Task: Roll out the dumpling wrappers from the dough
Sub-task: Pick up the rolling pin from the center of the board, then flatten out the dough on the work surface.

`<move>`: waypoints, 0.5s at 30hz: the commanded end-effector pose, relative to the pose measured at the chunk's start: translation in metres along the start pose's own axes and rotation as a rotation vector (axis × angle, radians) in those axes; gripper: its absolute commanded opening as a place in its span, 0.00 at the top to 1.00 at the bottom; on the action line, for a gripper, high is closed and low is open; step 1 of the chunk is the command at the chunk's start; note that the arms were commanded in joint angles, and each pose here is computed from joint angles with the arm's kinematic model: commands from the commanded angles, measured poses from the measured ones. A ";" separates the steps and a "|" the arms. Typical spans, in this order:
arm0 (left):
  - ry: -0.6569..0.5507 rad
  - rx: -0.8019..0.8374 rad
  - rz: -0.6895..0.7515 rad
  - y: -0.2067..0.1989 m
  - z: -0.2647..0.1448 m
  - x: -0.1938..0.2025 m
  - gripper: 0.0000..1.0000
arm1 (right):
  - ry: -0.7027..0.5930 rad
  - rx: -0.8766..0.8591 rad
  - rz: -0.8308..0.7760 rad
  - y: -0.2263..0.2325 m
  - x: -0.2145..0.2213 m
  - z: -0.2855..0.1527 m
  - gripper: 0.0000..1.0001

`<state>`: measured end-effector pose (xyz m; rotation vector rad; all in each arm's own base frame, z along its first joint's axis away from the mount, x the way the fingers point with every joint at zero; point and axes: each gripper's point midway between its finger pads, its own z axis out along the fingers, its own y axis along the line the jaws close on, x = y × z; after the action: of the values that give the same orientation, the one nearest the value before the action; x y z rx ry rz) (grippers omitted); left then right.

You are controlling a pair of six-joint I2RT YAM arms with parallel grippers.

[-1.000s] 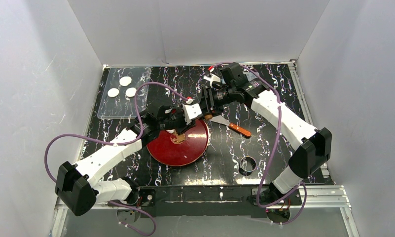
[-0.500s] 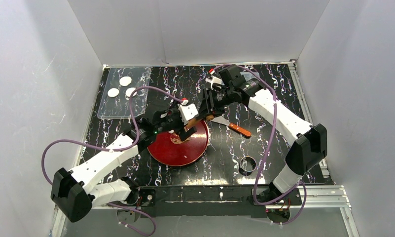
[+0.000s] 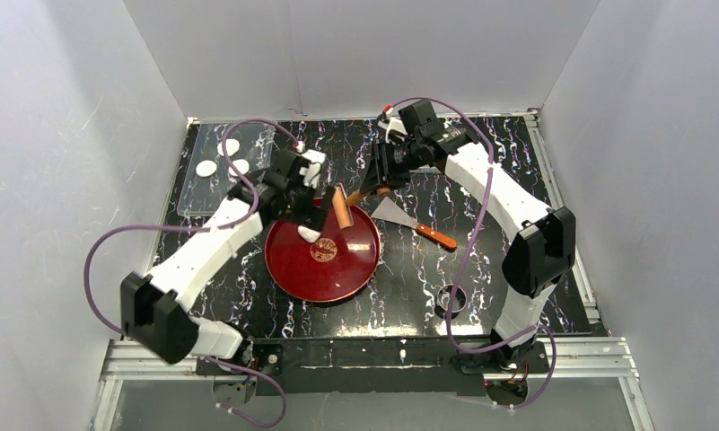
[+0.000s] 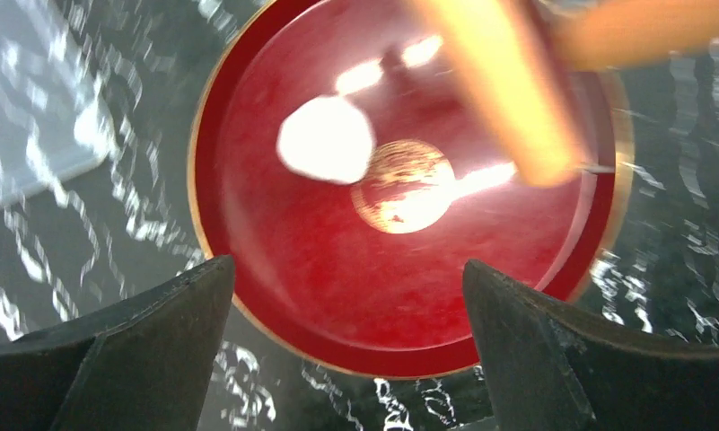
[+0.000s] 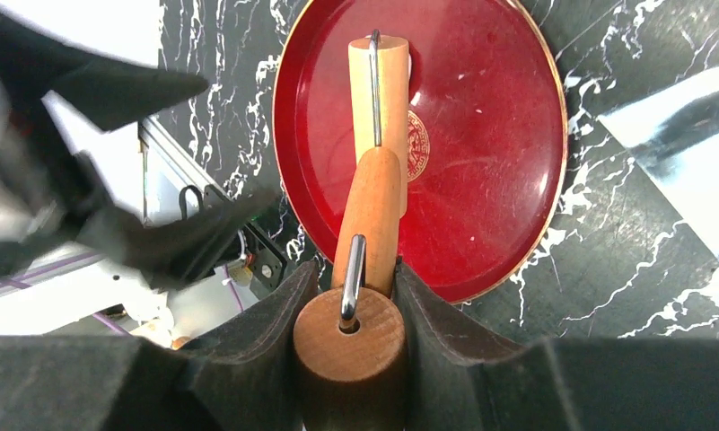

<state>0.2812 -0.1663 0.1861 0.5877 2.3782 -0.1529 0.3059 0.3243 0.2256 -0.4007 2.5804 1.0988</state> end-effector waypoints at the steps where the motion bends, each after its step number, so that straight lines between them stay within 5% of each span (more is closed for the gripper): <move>1: 0.366 -0.201 -0.282 0.061 0.001 0.066 0.02 | -0.075 -0.061 -0.071 0.022 -0.030 -0.011 0.99; 6: 0.442 -0.282 -0.336 0.099 0.033 0.085 0.02 | -0.041 -0.088 -0.035 0.025 -0.031 0.002 0.99; 15: 0.538 -0.336 -0.420 0.109 0.080 0.130 0.02 | 0.056 -0.100 0.047 0.035 -0.034 0.044 0.99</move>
<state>0.2895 -0.0508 0.0611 0.0778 2.9171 0.2291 0.3321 0.3643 0.2019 -0.3805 2.6488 1.1640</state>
